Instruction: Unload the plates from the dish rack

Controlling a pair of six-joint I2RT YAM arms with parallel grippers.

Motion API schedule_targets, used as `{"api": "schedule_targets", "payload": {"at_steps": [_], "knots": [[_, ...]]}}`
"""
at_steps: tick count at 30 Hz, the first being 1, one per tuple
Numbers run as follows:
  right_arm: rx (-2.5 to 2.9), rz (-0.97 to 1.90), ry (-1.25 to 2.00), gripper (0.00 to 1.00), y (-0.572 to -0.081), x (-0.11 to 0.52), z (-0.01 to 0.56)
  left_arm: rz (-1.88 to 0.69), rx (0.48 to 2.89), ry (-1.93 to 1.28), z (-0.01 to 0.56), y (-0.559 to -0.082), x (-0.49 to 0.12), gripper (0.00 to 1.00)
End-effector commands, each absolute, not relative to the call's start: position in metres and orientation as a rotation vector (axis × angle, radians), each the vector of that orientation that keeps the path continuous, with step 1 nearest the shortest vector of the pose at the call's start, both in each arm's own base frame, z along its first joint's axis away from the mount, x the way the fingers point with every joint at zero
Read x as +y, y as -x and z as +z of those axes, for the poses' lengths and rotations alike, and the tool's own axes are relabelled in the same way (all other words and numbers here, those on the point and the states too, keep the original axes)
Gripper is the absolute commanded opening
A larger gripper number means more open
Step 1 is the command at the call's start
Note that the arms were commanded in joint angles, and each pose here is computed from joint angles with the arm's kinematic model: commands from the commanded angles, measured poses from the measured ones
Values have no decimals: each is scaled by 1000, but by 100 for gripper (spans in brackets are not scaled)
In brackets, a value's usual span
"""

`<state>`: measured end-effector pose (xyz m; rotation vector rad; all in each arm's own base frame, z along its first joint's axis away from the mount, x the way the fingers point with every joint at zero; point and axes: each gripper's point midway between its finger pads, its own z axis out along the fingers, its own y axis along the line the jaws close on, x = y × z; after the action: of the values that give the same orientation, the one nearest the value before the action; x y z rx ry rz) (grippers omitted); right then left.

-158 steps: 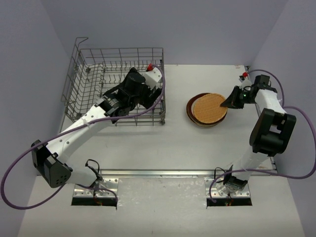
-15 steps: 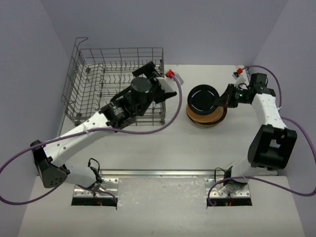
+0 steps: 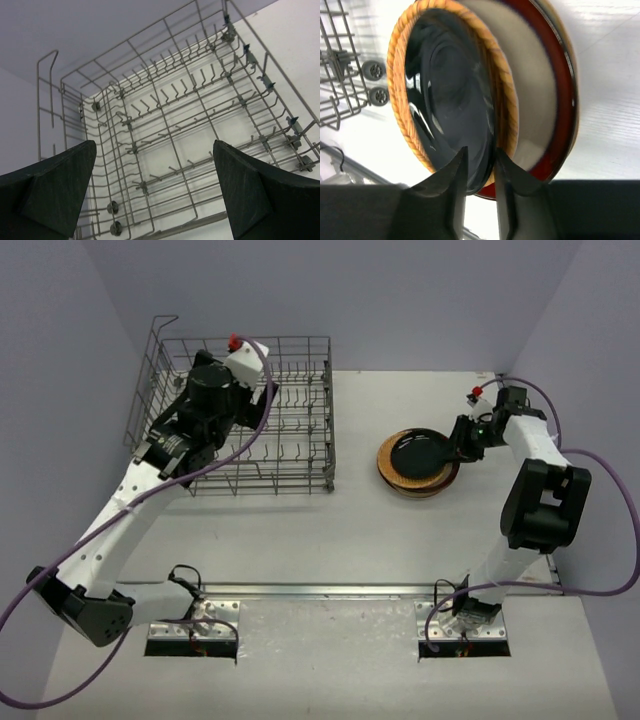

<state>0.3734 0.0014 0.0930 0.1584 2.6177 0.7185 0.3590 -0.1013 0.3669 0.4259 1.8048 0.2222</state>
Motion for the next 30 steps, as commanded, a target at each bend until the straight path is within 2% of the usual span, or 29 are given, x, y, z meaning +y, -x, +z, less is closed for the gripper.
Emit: {"api": "schedule_targets", "payload": {"at_steps": [1, 4, 5, 6, 7, 12, 17, 23, 30], "knots": [[2576, 638, -105, 64, -389, -7, 114, 102, 1844, -282, 360, -341, -77, 100], [2536, 584, -86, 85, -390, -11, 138, 29, 1914, -221, 336, -337, -69, 100], [2533, 580, -83, 86, -390, -12, 140, 25, 1922, -219, 334, -336, -68, 100], [2485, 546, -61, 95, -392, -13, 160, -9, 1952, -203, 324, -335, -67, 100], [2443, 522, -39, 98, -391, -14, 178, -37, 1976, -190, 317, -335, -67, 100], [2243, 425, 73, 99, -382, -11, 246, -144, 2034, -144, 302, -330, -64, 100], [2051, 396, 162, 99, -351, 4, 267, -130, 2019, -132, 304, -326, -56, 100], [1978, 370, 185, 99, -310, 15, 225, -56, 1968, -152, 309, -314, -43, 100], [1943, 322, 198, 99, -297, 15, 221, -5, 1954, -146, 302, -307, -34, 100]]}}
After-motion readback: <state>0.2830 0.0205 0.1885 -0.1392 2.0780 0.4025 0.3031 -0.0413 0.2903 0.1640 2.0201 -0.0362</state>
